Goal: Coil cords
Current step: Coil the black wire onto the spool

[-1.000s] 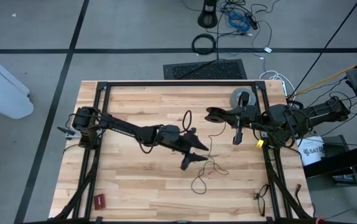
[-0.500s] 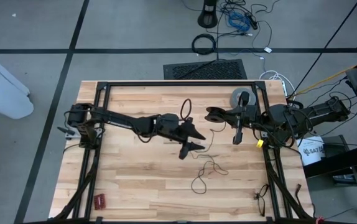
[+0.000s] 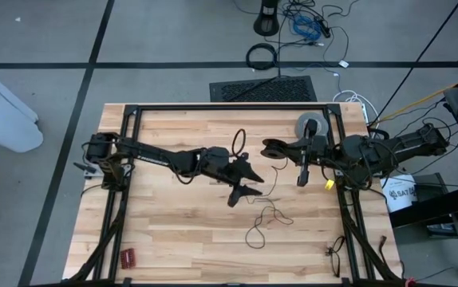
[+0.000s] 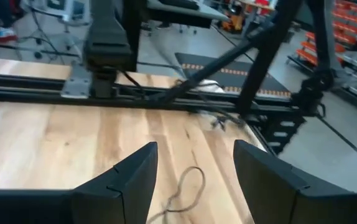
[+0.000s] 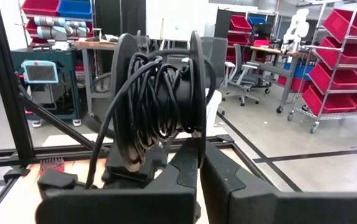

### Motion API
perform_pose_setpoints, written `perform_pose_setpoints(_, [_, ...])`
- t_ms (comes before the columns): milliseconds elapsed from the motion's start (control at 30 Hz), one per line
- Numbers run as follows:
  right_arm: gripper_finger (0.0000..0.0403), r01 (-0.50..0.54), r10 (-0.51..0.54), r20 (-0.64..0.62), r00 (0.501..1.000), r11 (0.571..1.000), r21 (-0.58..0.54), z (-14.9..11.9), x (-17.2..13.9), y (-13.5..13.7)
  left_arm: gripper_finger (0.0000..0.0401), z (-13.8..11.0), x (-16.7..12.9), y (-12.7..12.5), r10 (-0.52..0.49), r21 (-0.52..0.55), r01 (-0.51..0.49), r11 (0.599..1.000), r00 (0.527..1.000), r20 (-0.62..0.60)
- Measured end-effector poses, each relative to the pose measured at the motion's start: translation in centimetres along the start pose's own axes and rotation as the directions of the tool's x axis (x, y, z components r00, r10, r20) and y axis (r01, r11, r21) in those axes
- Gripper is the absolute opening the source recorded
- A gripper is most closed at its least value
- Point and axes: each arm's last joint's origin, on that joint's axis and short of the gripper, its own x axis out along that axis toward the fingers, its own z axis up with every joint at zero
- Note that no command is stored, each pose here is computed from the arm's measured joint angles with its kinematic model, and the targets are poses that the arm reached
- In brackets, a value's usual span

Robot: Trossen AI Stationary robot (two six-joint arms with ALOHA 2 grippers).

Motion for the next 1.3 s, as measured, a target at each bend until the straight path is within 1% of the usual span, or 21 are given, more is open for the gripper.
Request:
perform_pose_setpoints(100, [0.0000, -0.001, 0.001, -0.006, 1.000, 1.000, -0.003, -0.1, 0.1, 0.1, 0.0217, 0.6, -0.7, 0.7, 0.017, 0.016, -0.017, 1.000, 1.000, 0.011])
perform_pose_setpoints(167, [0.0000, -0.001, 0.001, -0.004, 1.000, 1.000, -0.002, -0.1, 0.1, 0.1, 0.0217, 1.1, -1.2, 1.1, 0.026, -0.016, -0.025, 1.000, 0.999, 0.019])
perform_pose_setpoints(233, [0.0000, 0.000, 0.000, 0.000, 1.000, 1.000, 0.000, 0.0, 0.1, 0.1, 0.0217, 1.4, -1.4, 1.1, -0.017, -0.051, 0.019, 0.999, 0.999, 0.030])
perform_pose_setpoints(333, [0.0000, -0.001, 0.001, 0.002, 1.000, 1.000, -0.003, 0.0, 0.1, 0.1, 0.0217, 1.3, -1.1, 0.0, -0.073, -0.077, 0.074, 0.994, 0.997, 0.019])
perform_pose_setpoints(500, [0.0000, 0.000, 0.000, 0.005, 1.000, 1.000, -0.007, 0.0, 0.1, 0.1, 0.0217, 0.8, -0.4, -2.1, -0.118, -0.083, 0.117, 0.990, 0.993, -0.002])
perform_pose_setpoints(600, [0.0000, 0.000, 0.000, 0.011, 1.000, 1.000, -0.005, 0.1, 0.1, 0.1, 0.0217, 0.5, -0.2, -3.1, -0.094, -0.070, 0.093, 0.993, 0.996, -0.007])
perform_pose_setpoints(700, [0.0000, 0.000, 0.000, 0.011, 1.000, 1.000, -0.006, 0.1, 0.1, 0.1, 0.0217, 0.4, 0.0, -3.5, -0.041, -0.056, 0.042, 0.998, 0.999, 0.002])
perform_pose_setpoints(800, [0.0000, 0.000, 0.000, 0.018, 1.000, 1.000, -0.005, 0.2, 0.1, 0.1, 0.0217, 0.1, 0.3, -3.9, 0.007, -0.009, -0.007, 1.000, 1.000, -0.001])
perform_pose_setpoints(867, [0.0000, 0.001, 0.000, 0.018, 1.000, 1.000, -0.006, 0.1, 0.1, 0.1, 0.0217, -0.1, 0.4, -4.3, 0.003, 0.016, -0.003, 1.000, 1.000, -0.008])
perform_pose_setpoints(967, [0.0000, 0.001, 0.000, 0.017, 1.000, 1.000, -0.008, 0.1, 0.1, 0.1, 0.0217, -0.1, 0.5, -4.8, -0.012, 0.022, 0.012, 1.000, 1.000, -0.005])
perform_pose_setpoints(1033, [0.0000, 0.001, 0.000, 0.017, 1.000, 1.000, -0.010, 0.1, 0.1, 0.1, 0.0217, -0.2, 0.5, -4.9, -0.005, 0.023, 0.005, 1.000, 1.000, -0.006])
perform_pose_setpoints(1100, [0.0000, 0.001, 0.000, 0.017, 1.000, 1.000, -0.010, 0.1, 0.1, 0.1, 0.0217, -0.2, 0.5, -4.9, 0.024, 0.028, -0.024, 0.999, 1.000, -0.006])
perform_pose_setpoints(1167, [0.0000, 0.001, 0.000, 0.017, 1.000, 1.000, -0.010, 0.1, 0.1, 0.1, 0.0217, -0.5, 0.7, -4.7, 0.055, 0.028, -0.054, 0.998, 0.998, -0.020])
perform_pose_setpoints(1300, [0.0000, 0.001, 0.000, 0.017, 1.000, 1.000, -0.010, 0.1, 0.1, 0.1, 0.0216, -1.6, 1.2, -4.4, 0.068, 0.039, -0.066, 0.997, 0.996, -0.057])
